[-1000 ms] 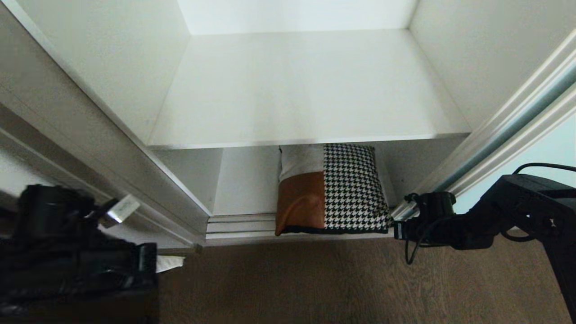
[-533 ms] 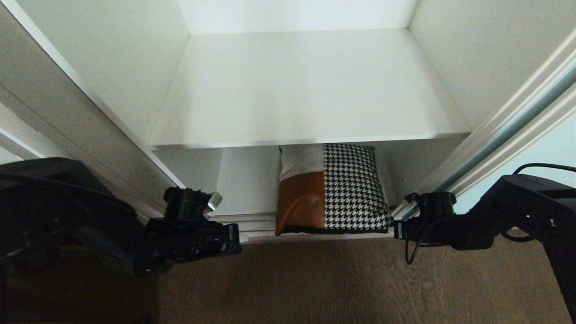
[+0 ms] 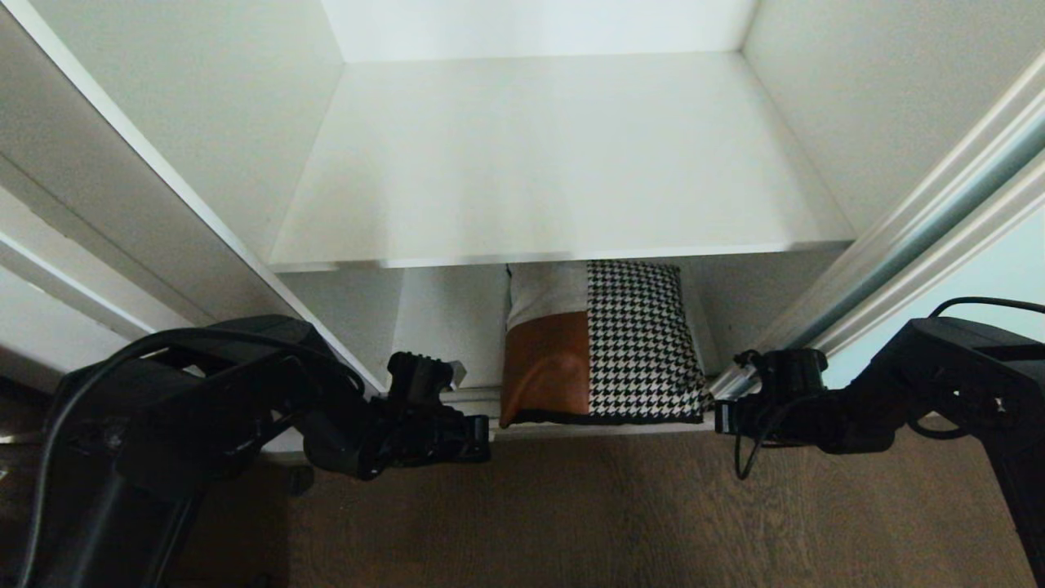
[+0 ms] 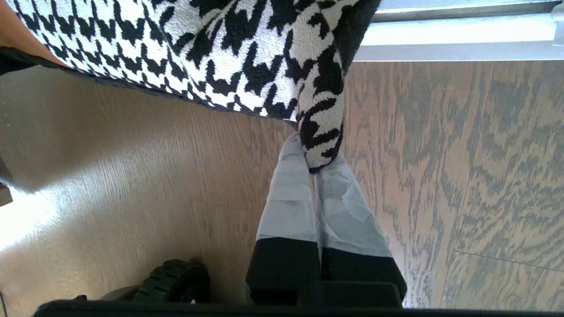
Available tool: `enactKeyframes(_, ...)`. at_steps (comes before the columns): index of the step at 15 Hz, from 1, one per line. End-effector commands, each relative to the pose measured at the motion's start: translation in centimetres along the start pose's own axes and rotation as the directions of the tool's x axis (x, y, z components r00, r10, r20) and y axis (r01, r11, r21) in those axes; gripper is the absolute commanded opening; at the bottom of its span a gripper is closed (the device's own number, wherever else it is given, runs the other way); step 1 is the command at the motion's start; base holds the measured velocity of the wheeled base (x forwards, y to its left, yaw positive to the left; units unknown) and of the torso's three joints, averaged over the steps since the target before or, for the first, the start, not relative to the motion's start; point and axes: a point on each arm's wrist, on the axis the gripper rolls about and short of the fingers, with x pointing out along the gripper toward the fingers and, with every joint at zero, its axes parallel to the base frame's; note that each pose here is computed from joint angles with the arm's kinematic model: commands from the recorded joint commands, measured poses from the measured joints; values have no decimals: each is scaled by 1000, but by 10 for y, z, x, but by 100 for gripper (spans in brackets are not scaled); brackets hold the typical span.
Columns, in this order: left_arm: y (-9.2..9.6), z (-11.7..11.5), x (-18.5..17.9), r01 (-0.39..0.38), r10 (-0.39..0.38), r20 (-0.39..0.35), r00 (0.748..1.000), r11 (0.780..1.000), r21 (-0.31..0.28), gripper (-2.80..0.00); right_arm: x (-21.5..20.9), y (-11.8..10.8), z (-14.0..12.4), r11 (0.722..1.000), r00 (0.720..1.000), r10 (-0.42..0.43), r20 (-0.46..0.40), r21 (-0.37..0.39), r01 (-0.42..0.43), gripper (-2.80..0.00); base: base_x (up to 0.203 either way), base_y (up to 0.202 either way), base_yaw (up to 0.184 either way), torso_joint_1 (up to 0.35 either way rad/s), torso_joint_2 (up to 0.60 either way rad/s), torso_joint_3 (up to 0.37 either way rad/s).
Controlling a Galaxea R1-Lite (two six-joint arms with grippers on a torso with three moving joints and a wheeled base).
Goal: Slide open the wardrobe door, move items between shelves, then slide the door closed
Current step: Place the pillow on the higher shelf
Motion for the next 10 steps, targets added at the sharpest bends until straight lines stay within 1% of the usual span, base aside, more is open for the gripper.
enactKeyframes(1, 3, 7, 16, -19, 20, -24, 1000, 999, 42, -280, 1, 0, -1, 1000, 1000, 2, -2, 1, -2, -280, 0, 0, 0, 0, 0, 0)
enactKeyframes(2, 4, 12, 21, -37, 38, -22, 999, 997, 71, 0, 1, -1, -1, 1000, 1000, 1, -1, 2, -1, -280, 0, 0, 0, 0, 0, 0)
enactKeyframes(4, 4, 21, 30, -55, 58, -31, 998, 992, 110, 0, 1, -1, -1, 1000, 1000, 1, -1, 1, -1, -280, 0, 0, 0, 0, 0, 0)
enactKeyframes(6, 7, 20, 39, -62, 72, -69, 995, 990, 126, 0, 1, -1, -1, 1000, 1000, 1, -1, 2, -1, -280, 0, 0, 0, 0, 0, 0)
enactKeyframes(8, 11, 19, 54, -59, 71, -64, 995, 983, 173, 0, 1, 0, -1, 1000, 1000, 2, 0, 0, -2, -280, 0, 0, 0, 0, 0, 0)
enactKeyframes(10, 14, 19, 64, -56, 68, -59, 996, 980, 192, 0, 1, -1, 0, 1000, 1000, 1, 3, 1, -1, -280, 0, 0, 0, 0, 0, 0)
